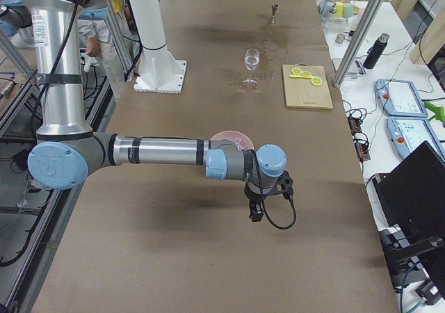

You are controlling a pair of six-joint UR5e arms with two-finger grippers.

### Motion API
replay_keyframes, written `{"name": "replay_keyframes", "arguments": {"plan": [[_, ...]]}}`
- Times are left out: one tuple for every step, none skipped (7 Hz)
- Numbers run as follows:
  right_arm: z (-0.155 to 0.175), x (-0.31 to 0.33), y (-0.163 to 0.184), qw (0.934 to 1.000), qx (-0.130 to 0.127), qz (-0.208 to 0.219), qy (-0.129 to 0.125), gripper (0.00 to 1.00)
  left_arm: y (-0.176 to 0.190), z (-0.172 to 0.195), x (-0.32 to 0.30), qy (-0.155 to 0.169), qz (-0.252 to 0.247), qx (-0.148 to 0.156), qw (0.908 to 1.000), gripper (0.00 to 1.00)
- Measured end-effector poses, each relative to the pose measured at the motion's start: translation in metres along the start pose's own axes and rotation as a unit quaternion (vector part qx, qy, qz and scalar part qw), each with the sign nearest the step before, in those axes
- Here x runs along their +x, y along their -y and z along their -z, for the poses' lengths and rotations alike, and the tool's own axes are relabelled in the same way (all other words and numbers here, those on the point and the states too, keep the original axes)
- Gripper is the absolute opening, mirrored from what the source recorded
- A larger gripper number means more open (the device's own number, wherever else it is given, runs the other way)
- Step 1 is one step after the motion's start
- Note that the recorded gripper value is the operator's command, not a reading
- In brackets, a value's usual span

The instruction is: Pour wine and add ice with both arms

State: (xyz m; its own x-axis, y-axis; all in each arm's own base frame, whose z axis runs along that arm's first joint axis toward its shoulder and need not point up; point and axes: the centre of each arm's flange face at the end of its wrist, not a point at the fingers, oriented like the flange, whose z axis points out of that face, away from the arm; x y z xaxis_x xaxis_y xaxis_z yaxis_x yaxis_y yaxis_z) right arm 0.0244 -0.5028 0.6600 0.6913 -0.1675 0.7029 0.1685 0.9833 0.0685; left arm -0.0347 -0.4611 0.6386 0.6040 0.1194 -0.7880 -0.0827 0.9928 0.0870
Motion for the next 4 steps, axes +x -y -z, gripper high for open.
{"name": "replay_keyframes", "arguments": {"plan": [[0.0005,-0.0007,0.0001,1.0,0.001,0.0,0.001,1.0,0.0022,0.0038,0.0029,0.002,-0.004,0.004,1.0,0.98],[0.0015,-0.0022,0.0002,1.0,0.002,0.001,0.004,1.0,0.0028,0.0071,0.0029,0.004,-0.004,0.007,1.0,0.98],[0.0026,-0.0034,0.0005,1.0,0.003,0.002,0.004,1.0,0.0027,0.0103,0.0017,0.006,-0.003,0.011,0.9999,0.98],[0.0031,-0.0038,0.0009,1.0,0.004,0.003,0.003,1.0,0.0027,0.0119,0.0007,0.009,-0.003,0.012,0.9999,0.98]]}}
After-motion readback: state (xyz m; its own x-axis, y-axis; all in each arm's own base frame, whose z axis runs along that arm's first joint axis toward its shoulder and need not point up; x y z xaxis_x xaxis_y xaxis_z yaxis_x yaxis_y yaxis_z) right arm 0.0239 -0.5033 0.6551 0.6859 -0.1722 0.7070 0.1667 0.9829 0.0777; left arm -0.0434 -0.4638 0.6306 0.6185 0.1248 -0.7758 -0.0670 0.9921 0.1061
